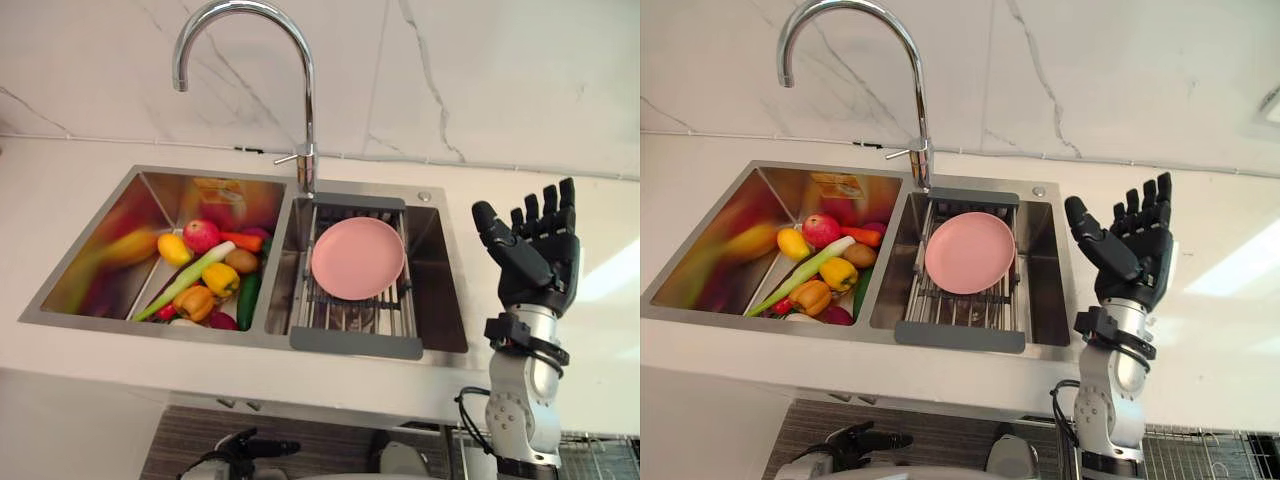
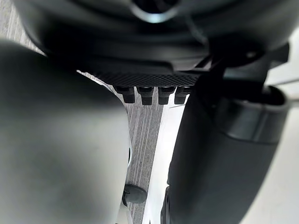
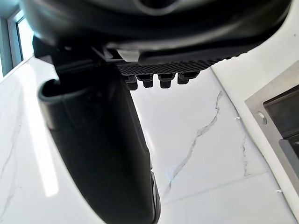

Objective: Walk over to the sink, pick up the cup, carry it to the dishwasher, place the cup inside the dishwasher, then close the dishwasher door

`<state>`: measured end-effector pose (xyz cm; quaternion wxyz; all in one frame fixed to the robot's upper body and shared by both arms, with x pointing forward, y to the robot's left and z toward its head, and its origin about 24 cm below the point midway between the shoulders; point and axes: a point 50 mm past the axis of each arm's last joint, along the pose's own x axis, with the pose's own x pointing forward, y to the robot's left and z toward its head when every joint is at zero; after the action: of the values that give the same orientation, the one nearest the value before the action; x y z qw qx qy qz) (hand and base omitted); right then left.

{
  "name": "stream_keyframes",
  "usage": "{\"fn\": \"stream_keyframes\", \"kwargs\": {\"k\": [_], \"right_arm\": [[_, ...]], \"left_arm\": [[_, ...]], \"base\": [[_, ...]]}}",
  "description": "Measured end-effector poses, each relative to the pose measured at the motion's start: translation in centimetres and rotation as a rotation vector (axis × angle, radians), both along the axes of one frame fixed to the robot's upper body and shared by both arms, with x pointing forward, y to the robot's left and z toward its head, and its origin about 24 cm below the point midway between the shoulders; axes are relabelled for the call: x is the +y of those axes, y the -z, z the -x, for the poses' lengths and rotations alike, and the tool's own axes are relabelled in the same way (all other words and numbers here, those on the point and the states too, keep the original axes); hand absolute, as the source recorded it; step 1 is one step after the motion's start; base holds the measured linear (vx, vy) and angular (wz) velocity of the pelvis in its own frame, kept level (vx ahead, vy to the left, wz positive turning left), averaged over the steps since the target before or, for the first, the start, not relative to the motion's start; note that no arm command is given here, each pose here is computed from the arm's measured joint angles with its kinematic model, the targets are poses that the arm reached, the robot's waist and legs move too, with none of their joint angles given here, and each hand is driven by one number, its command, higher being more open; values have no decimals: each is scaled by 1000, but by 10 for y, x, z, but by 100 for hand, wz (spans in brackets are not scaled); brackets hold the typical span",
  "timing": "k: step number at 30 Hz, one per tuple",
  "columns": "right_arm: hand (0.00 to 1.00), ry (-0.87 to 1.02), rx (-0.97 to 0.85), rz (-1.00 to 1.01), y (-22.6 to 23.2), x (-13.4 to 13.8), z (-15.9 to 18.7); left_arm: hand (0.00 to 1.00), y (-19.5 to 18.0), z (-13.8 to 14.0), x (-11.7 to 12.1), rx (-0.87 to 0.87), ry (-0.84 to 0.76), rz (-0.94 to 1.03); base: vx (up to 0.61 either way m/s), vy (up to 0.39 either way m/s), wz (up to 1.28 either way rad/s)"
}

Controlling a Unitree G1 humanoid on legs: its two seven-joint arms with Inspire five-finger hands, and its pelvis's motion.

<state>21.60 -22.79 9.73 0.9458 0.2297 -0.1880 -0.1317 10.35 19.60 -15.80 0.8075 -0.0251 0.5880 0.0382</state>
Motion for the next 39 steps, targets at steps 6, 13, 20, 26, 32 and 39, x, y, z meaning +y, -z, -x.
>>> {"fn": "stream_keyframes", "kwargs": {"k": [6,13,20,26,32,39], "right_arm": [[100,-229,62,78,17,19,8],[100,-260,116,390,12,10,10],[100,-343,190,661,11,3,9],[100,-430,242,836,11,1,11],[100,-441,293,1010,9,-2,12],[100,-412,325,1133,8,-4,13]], "left_arm": [[100,1,4,3,-21,-137,28],[100,2,11,12,-33,-254,33],[100,2,14,16,-33,-236,26],[100,1,14,18,-45,-228,29],[100,2,16,19,-34,-219,33],[100,1,16,21,-31,-204,26]], "base": [[20,13,12],[8,9,8],[3,5,-8],[-21,1,-15],[-25,5,-10],[-38,-5,-2]]}}
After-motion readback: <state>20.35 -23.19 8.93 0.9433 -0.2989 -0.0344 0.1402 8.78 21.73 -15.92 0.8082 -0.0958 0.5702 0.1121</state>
